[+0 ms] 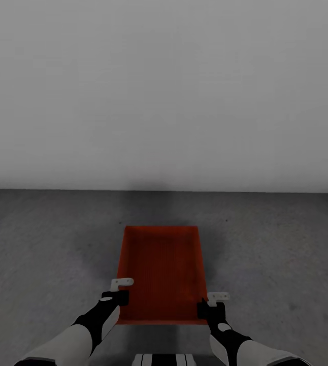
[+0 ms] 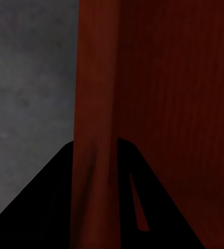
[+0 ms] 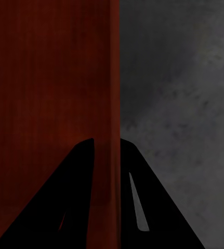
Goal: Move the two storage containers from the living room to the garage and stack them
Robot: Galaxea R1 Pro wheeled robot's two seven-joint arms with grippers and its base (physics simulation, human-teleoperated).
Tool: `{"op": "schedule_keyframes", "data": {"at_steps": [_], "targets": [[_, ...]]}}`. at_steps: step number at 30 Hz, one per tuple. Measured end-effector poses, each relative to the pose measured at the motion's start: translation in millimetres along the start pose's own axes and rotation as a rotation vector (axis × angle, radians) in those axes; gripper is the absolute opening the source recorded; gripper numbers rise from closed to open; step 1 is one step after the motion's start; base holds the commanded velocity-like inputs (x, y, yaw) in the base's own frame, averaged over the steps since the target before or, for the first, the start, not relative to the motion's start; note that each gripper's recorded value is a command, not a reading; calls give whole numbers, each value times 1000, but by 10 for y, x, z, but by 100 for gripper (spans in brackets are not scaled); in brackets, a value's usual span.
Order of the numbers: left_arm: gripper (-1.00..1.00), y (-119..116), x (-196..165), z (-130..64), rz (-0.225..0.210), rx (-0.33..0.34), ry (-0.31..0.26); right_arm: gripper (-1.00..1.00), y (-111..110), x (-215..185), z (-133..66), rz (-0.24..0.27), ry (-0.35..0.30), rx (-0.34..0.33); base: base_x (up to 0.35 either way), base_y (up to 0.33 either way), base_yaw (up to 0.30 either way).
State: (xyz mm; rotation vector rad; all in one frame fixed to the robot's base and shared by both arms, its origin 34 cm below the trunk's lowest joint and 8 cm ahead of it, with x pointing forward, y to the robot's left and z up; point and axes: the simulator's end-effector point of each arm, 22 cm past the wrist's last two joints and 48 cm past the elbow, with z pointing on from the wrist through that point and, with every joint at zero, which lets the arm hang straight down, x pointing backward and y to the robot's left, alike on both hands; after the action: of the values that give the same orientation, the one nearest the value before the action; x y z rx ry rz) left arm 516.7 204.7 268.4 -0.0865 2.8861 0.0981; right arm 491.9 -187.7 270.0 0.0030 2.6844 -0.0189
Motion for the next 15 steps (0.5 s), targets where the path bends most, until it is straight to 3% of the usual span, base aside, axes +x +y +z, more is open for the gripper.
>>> {"op": "schedule_keyframes", "data": {"at_steps": [15], "targets": [[-100, -11, 99, 228, 0, 0, -1, -100, 4, 143, 203, 0, -1, 0, 0, 0, 0]]}}
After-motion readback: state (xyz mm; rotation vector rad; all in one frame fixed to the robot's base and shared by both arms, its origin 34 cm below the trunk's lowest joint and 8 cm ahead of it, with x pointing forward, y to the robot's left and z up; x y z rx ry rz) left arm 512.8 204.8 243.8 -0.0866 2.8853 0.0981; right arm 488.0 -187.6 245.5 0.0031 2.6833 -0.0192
